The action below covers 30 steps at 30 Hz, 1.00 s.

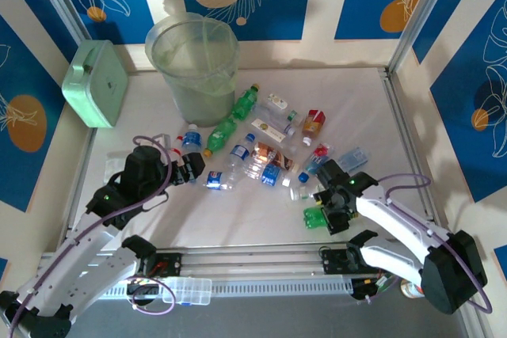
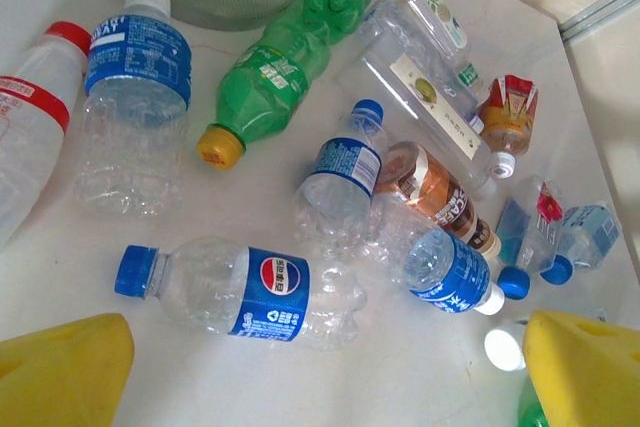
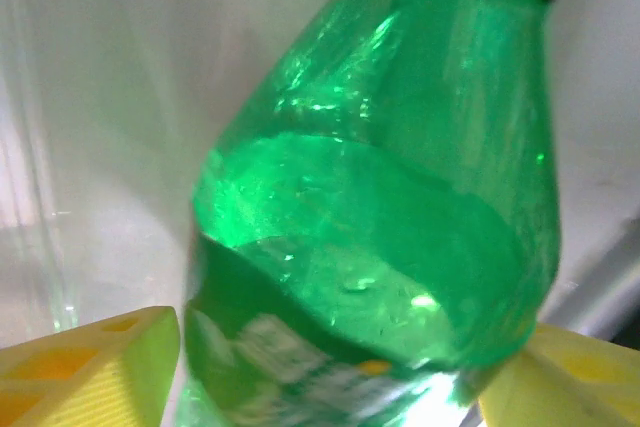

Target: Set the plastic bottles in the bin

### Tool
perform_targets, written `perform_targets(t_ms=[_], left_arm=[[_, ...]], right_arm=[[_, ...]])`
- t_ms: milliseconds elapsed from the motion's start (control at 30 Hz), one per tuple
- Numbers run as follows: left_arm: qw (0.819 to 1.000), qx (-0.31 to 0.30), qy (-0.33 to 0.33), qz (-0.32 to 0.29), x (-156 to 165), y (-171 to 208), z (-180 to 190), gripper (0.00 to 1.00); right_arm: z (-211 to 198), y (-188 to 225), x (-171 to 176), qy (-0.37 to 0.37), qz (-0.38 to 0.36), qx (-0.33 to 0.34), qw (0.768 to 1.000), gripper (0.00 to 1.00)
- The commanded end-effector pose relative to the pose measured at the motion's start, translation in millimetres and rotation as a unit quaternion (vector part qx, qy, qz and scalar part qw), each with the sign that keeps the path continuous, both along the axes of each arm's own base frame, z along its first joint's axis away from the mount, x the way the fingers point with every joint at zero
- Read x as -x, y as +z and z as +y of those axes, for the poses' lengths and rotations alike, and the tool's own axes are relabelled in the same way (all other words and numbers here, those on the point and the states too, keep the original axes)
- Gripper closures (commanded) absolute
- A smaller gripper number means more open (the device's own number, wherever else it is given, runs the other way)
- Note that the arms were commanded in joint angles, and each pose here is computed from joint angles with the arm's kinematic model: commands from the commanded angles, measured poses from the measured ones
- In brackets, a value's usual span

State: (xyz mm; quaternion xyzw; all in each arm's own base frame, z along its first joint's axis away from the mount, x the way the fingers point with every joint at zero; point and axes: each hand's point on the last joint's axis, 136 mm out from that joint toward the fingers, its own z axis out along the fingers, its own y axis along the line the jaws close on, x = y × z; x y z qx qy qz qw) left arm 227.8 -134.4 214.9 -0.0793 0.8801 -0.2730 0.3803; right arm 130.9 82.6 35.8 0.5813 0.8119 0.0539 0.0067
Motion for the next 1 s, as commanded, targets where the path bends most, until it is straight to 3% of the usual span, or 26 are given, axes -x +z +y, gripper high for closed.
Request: perform_targets(t_ms=[0,433,633,767,867,967], left_arm=[[1.0,0.019,-0.01,0.0,0.9,0.6,-6.4,0.01],[0.999,0.02,-0.043,-0.001,5.6,6.4,-14.8,0.01],[0.996,0.035,-0.085,-0.014,9.5,19.2,-28.1,0.01],[0.989,0.058,-0.136,-0.029,14.6,32.8,-45.0,0.01],[0.972,0.11,-0.197,-0.058,23.1,54.0,-66.9,0.0],[0.958,0.146,-0.235,-0.08,28.0,75.0,-81.1,0.0]], right_arm=[[-3.9,-17.0,2.6,0.01,0.023,0.016,1.0,0.26],[-14.5,1.2,0.0,0.025,-0.023,0.024,0.999,0.51],[-10.7,34.2,-12.9,0.104,-0.127,0.01,0.986,0.59],[12.0,78.5,-33.0,0.214,-0.253,-0.028,0.943,0.59],[46.0,129.2,-46.7,0.318,-0.377,-0.063,0.868,0.6],[68.2,168.3,-52.3,0.41,-0.442,-0.045,0.797,0.64]])
